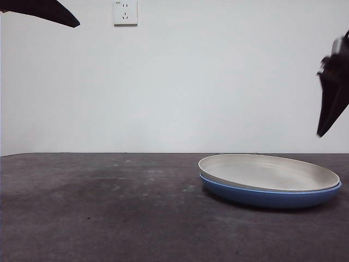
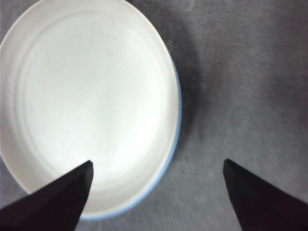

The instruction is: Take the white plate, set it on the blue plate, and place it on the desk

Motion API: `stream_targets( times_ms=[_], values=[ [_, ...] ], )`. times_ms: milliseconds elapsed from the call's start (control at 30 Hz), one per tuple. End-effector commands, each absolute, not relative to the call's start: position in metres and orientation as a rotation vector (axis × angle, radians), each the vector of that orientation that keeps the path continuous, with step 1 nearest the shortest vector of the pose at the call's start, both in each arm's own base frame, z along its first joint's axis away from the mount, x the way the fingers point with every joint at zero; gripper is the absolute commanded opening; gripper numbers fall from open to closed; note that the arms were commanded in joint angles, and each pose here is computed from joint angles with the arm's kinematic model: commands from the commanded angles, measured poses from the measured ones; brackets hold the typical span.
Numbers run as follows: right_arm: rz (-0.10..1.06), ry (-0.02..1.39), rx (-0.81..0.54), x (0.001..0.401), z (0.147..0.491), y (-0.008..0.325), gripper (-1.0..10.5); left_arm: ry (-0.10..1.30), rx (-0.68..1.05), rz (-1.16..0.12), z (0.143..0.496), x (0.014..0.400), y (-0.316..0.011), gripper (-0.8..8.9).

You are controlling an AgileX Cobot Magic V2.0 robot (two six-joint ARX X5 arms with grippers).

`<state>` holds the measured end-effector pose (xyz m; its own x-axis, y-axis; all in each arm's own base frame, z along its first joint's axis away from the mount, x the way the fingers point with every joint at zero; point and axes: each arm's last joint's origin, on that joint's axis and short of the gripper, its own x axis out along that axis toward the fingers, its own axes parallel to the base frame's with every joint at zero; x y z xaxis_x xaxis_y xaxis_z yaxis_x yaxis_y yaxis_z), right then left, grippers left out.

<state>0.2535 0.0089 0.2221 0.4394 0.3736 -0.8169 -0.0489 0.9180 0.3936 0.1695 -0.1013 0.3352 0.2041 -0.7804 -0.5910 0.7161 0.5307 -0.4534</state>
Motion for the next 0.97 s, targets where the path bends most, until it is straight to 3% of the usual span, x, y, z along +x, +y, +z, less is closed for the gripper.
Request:
stream_targets(
  times_ms=[33, 333, 633, 967],
  values=[
    [0.287, 1.098, 0.362, 0.266, 0.210, 0.009, 4.1, 0.861, -0.073, -1.067, 0.337, 0.171, -0.103, 3.71],
    [0.302, 1.171, 0.397, 0.286, 0.174, 0.010, 3.6, 0.858, -0.073, -1.068, 0.337, 0.171, -0.103, 3.71],
    [0.296, 1.170, 0.403, 0.293, 0.165, 0.009, 1.4, 0.858, -0.073, -1.068, 0.337, 0.171, -0.103, 3.71],
    [0.272, 1.189, 0.408, 0.294, 0.159, 0.009, 0.3, 0.859, -0.074, -1.068, 0.337, 0.171, -0.103, 3.71]
  ],
)
